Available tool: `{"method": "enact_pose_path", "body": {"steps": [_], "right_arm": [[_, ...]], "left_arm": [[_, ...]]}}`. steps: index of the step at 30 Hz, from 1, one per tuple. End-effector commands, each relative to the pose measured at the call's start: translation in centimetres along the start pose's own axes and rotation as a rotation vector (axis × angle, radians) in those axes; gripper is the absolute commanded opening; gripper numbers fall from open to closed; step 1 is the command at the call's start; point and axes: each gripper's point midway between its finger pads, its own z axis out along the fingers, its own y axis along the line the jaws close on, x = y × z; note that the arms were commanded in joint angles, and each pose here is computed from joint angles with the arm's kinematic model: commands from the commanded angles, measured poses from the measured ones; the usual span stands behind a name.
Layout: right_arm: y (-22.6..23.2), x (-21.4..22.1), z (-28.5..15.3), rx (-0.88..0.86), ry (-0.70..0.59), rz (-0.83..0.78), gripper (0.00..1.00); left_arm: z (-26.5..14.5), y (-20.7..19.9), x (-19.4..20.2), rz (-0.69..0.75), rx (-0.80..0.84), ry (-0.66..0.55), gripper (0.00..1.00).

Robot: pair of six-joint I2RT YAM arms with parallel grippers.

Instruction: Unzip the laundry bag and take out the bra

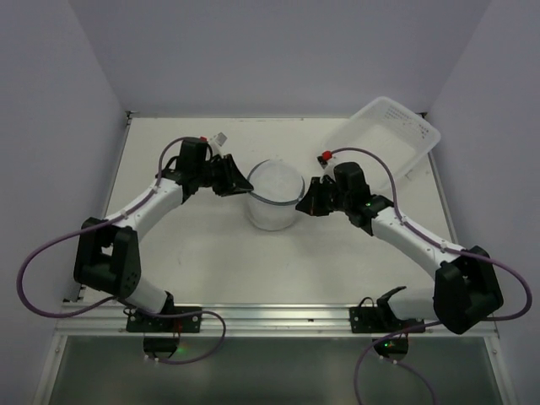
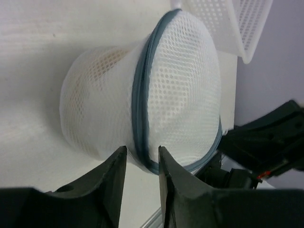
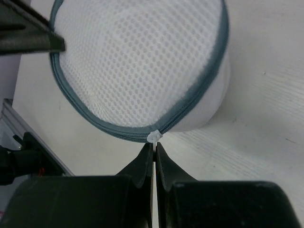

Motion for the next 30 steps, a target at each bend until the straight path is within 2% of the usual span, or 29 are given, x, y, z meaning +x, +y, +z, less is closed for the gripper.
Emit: {"method": "enact_pose_path", "body": {"steps": [1,2,3,6,8,12,16,22,25,28,29,30], "right_arm": [[4.8,0.4,0.8,-0.137,0.016,0.054,0.00],[5.9,0.6,1.1,-0.156,0.018,0.060,0.00],[6.7,1.0,1.6,-0.168,0.030,0.065,0.00],[9.9,1.5,2.8,-0.213,0.035,0.088,0.00],[11.6,1.1,3.3,-0.232,0.015,0.081,0.00],[12.7,1.0,4.3,-0.226,0.028,0.043,0.00],[13.1,1.2,4.6,-0.228,0.035,0.006,0.00],[12.5,1.9,4.6,-0.209,0.046,-0.004,0.00],[12.1,2.2,4.4,-0.201,0.046,-0.009,0.00],[11.7,2.3,4.1,-0.187,0.040,-0.022,0.00],[11.2,2.5,4.1,-0.168,0.035,-0.025,0.00],[10.7,3.0,3.6,-0.153,0.049,-0.030,0.00]], "left_arm": [[0.1,-0.2,-4.3,0.005,-0.014,-0.059,0.38],[0.3,-0.4,-4.6,-0.014,-0.003,-0.061,0.47],[0.5,-0.9,-4.9,-0.051,0.018,-0.071,0.66],[-0.1,-1.1,-4.1,-0.122,0.034,-0.084,0.94],[-1.1,-0.6,-2.5,-0.153,0.021,-0.098,0.99],[-2.0,-0.8,0.2,-0.191,0.043,-0.103,0.99],[-0.8,-2.7,2.7,-0.163,0.086,-0.054,0.89],[1.1,-4.6,4.0,-0.117,0.108,-0.013,0.76],[1.7,-4.2,4.4,-0.120,0.096,0.007,0.62],[2.1,-3.8,4.6,-0.115,0.085,0.013,0.33],[2.1,-3.5,4.7,-0.113,0.076,0.013,0.15],[2.1,-3.4,4.8,-0.109,0.070,0.015,0.06]]}}
